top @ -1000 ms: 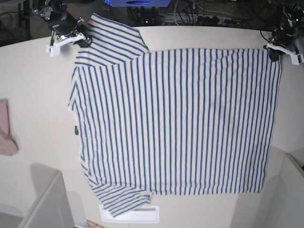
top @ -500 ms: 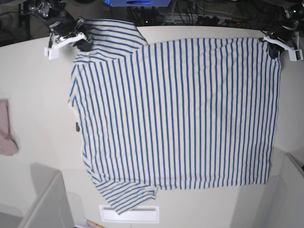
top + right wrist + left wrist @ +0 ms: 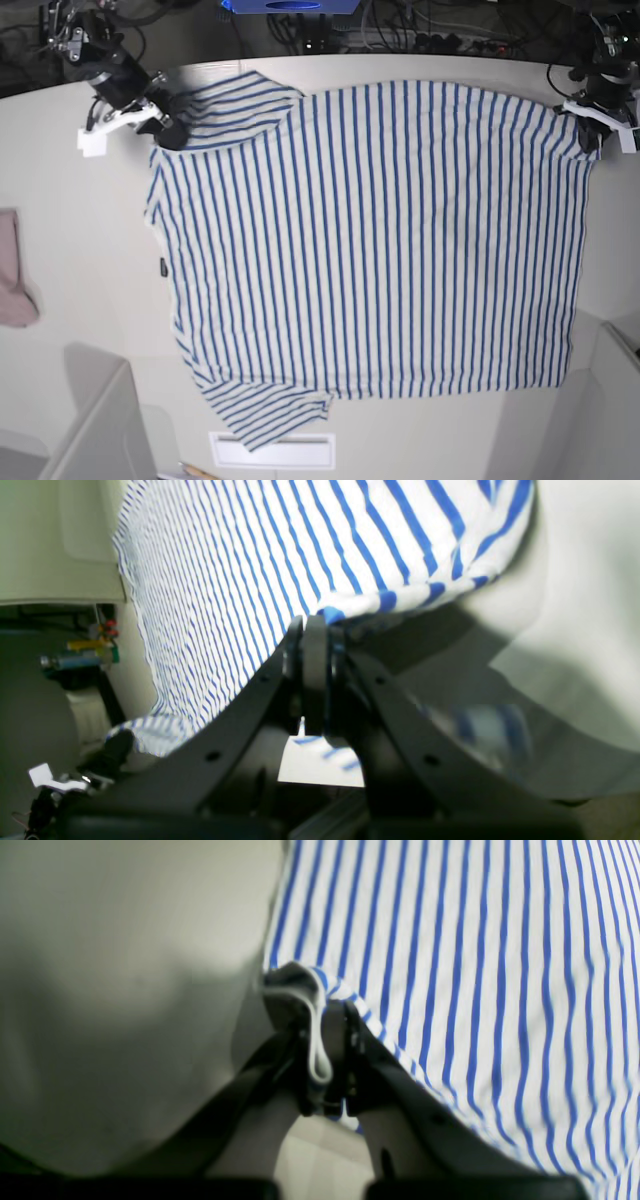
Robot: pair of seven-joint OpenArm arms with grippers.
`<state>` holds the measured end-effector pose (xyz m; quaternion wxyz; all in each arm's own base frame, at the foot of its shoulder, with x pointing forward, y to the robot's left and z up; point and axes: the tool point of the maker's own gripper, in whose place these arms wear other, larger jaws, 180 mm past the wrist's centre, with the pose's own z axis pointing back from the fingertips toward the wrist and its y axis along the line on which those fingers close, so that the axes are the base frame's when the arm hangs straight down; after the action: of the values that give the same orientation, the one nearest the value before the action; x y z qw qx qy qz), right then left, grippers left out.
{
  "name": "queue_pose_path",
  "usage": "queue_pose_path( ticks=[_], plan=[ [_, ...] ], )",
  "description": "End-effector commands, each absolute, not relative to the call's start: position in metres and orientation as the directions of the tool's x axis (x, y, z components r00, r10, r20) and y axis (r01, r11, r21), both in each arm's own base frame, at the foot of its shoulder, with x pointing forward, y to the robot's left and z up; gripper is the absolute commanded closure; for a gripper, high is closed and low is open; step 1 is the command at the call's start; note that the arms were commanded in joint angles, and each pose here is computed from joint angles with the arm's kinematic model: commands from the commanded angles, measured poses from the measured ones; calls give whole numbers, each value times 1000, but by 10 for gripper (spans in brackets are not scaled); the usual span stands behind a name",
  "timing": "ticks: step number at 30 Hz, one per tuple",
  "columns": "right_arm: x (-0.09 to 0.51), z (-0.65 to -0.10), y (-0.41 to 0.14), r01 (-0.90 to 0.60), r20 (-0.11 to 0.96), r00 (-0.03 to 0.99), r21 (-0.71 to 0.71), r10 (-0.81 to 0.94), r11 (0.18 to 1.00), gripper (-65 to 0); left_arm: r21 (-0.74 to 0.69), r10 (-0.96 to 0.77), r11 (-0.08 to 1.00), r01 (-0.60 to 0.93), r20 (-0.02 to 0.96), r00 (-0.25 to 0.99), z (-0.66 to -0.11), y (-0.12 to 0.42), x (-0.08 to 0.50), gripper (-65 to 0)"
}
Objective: Fold the T-shirt properly
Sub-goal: 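Lift the corners and fold the collar edge over onto the shirt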
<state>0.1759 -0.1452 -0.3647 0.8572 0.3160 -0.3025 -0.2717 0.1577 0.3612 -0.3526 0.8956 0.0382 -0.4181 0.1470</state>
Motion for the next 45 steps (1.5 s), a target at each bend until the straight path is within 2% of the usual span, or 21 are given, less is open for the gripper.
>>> queue_pose_path(
  ticks=[1,13,20,30,38,45],
  plan=[
    [180,-356,-143,245,358,670,720,-650,649,0,-46,216,955,-294,786,579,-342,366,162,0],
    [232,-327,-133,122,413,674,756,-613,643,0,-86,245,947,-310,816,523,-338,370,187,0],
    [254,-308,-147,103,436,641,767,-632,634,0,32,165,945,-326,814,557,-339,385,201,0],
    [286,-326,-151,153,332,667,815,-667,558,0,42,150,942,-334,835,529,-332,388,220,0],
    [314,-330,-157,166,301,653,838,-695,520,0,1,200,933,-359,828,523,-343,393,227,0],
    [327,-333,-169,180,349,649,793,-676,582,0,-11,200,934,-356,844,497,-336,393,239,0]
  ],
)
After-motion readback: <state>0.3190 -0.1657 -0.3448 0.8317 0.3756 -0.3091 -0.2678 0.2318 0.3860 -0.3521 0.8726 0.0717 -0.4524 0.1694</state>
